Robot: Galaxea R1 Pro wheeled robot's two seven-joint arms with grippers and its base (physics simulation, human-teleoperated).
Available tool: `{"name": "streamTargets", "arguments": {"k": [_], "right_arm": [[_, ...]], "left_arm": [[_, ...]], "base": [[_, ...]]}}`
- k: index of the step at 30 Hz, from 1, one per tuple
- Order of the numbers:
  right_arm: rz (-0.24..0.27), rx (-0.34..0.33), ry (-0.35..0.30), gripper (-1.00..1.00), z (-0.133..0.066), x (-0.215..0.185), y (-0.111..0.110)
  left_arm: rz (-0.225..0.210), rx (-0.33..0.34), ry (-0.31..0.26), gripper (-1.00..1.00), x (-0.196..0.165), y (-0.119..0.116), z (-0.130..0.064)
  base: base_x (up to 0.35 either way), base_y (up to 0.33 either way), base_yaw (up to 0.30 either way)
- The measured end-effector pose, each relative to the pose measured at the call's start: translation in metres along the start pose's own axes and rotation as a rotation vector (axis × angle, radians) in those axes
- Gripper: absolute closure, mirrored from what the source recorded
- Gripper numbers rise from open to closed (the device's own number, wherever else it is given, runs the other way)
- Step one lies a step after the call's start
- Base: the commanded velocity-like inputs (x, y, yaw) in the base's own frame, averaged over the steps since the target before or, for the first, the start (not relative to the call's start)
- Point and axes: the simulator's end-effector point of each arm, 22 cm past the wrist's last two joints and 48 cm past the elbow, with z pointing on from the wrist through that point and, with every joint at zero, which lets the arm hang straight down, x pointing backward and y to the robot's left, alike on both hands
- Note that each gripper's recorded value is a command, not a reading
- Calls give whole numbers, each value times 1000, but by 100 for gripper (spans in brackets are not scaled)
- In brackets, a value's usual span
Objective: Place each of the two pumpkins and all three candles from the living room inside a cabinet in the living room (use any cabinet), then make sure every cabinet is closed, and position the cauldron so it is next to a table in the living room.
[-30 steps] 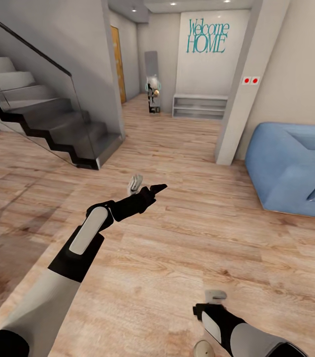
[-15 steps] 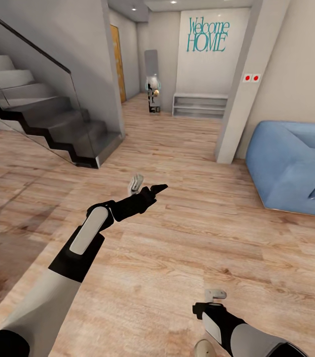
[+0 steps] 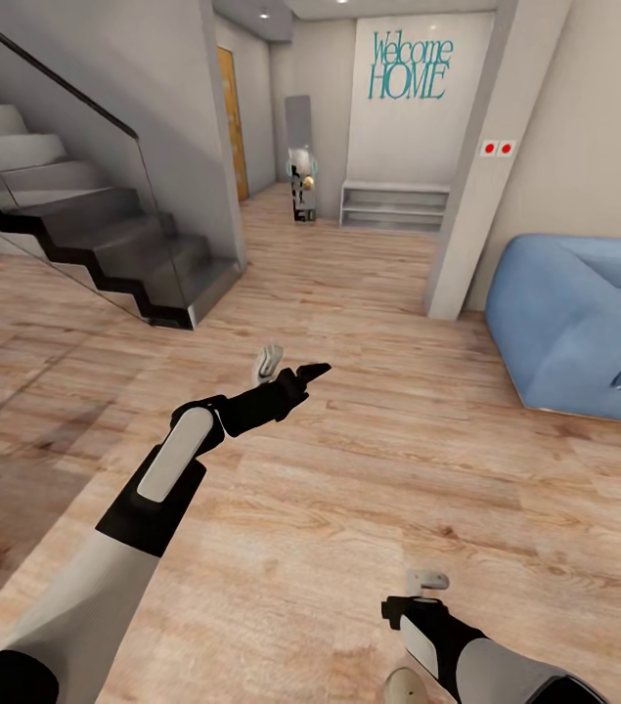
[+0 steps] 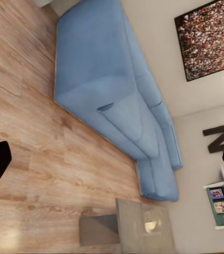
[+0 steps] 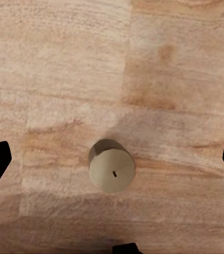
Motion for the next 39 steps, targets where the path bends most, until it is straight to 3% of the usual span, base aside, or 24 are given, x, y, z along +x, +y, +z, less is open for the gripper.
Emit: {"name": "streamTargets", "arguments": {"k": [12,16,18,39], "right_arm": [[-1,10,4,-100,22,12,-5],[-18,8,100,-100,27,40,-1],[-22,6,108,-100,30,43,0],[-41,-2,83,-100,68,57,6]], "left_arm": [[0,2,0,-100,10,19,3],[-1,1,0,-100,14,26,4],[-1,1,0,-100,16,29,4],[-6,-2,3,-100,38,67,10]], "base": [[0,0,0],[0,0,0],[0,0,0],[0,0,0]]}}
